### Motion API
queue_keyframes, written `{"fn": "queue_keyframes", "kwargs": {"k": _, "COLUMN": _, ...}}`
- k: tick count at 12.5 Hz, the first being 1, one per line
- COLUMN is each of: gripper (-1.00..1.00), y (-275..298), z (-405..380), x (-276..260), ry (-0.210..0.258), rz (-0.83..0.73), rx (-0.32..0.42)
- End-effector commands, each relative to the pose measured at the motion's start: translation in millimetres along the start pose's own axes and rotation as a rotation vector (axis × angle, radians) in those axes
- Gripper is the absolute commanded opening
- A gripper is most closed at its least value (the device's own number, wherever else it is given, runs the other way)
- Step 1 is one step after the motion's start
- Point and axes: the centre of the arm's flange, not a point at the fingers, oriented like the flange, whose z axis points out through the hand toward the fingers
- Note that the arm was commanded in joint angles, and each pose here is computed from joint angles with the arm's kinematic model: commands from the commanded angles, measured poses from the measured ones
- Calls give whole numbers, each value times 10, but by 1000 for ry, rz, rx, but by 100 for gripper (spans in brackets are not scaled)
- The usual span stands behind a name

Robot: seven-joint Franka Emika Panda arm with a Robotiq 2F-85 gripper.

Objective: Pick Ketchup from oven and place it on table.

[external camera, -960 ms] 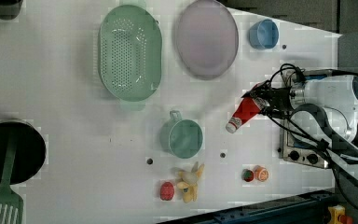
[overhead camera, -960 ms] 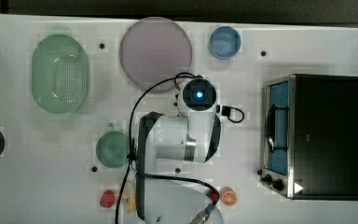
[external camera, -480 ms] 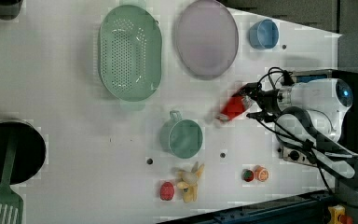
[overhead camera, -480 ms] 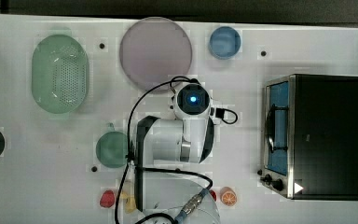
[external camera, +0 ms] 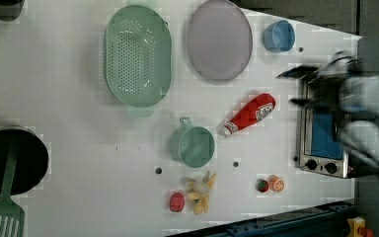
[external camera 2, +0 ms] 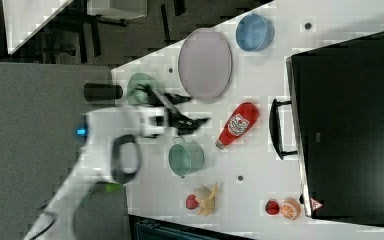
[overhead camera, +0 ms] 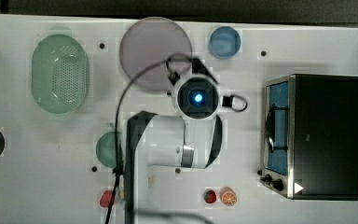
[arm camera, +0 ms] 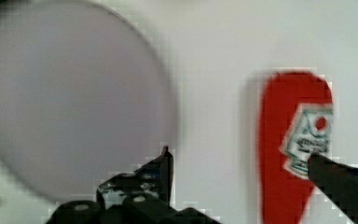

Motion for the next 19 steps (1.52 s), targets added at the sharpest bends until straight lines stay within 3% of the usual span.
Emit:
{"fn": "queue_keyframes", "kwargs": {"k": 1, "gripper": 100, "y": -173, "z": -1335, "x": 291, "ry": 12, "rz": 27, "rx": 45}}
{"fn": "queue_keyframes", "kwargs": {"k": 3, "gripper": 100, "y": -229, "z": -1669, "x": 356, "ry": 0, "rz": 23, "rx": 2}}
{"fn": "queue_keyframes", "kwargs": {"k": 5, "gripper": 100, "y": -178, "z": -1902, "x": 364, "ry": 4, "rz": 25, "rx": -96}}
{"fn": "queue_keyframes", "kwargs": {"k": 8, "gripper": 100, "y": -46, "z": -2121, "x": 186, "ry": -113, "rz": 122, "rx": -239}}
{"fn": "queue_keyframes", "kwargs": {"k": 9, "gripper": 100, "y": -31, "z": -2177, "x": 169, "ry": -125, "rz": 122, "rx": -255}}
{"fn": "queue_keyframes", "kwargs": {"k": 12, "gripper": 100, "y": -101, "z": -2258, "x": 215, "ry": -88, "rz": 120, "rx": -208}}
{"fn": "queue_keyframes", "kwargs": {"k": 19, "gripper": 100, "y": -100, "z": -2153, "x": 215, "ry": -99, "rz": 119, "rx": -225}}
